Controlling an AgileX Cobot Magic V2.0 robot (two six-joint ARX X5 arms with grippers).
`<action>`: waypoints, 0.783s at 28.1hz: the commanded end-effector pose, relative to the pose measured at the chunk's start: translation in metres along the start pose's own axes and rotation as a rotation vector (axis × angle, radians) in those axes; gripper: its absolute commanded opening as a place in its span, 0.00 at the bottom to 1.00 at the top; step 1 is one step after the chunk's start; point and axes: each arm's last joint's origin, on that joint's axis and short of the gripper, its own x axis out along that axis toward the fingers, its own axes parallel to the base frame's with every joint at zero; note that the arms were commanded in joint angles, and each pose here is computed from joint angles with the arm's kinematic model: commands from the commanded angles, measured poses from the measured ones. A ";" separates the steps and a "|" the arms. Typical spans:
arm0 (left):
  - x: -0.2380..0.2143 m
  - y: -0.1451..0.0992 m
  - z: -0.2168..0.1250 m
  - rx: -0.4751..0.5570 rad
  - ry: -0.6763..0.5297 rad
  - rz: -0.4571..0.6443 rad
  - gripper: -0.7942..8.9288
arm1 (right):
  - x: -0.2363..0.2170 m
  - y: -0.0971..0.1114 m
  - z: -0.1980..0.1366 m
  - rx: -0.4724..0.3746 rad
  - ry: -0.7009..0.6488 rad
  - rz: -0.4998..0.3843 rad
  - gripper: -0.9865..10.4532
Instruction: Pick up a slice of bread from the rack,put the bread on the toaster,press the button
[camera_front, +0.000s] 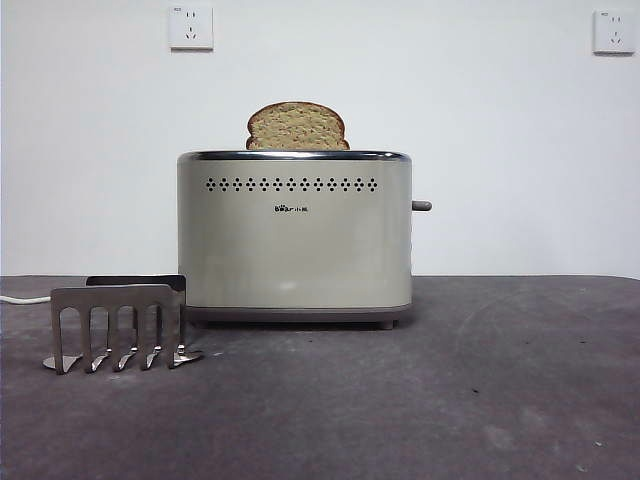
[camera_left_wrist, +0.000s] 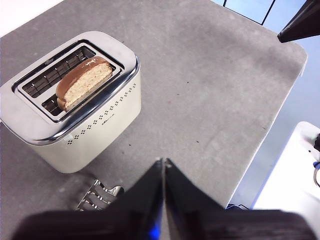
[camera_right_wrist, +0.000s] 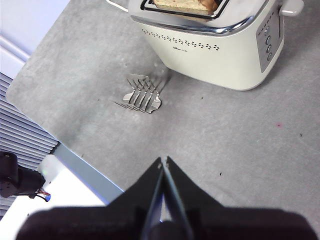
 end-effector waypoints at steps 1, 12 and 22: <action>0.000 0.000 0.000 -0.006 0.005 -0.003 0.08 | 0.002 -0.001 -0.001 -0.014 0.003 -0.001 0.09; 0.000 0.000 0.000 -0.006 0.005 -0.001 0.08 | 0.002 -0.001 -0.001 -0.014 0.003 -0.006 0.09; -0.024 0.008 0.000 -0.003 -0.112 0.217 0.08 | 0.002 -0.001 -0.001 -0.014 0.002 -0.005 0.09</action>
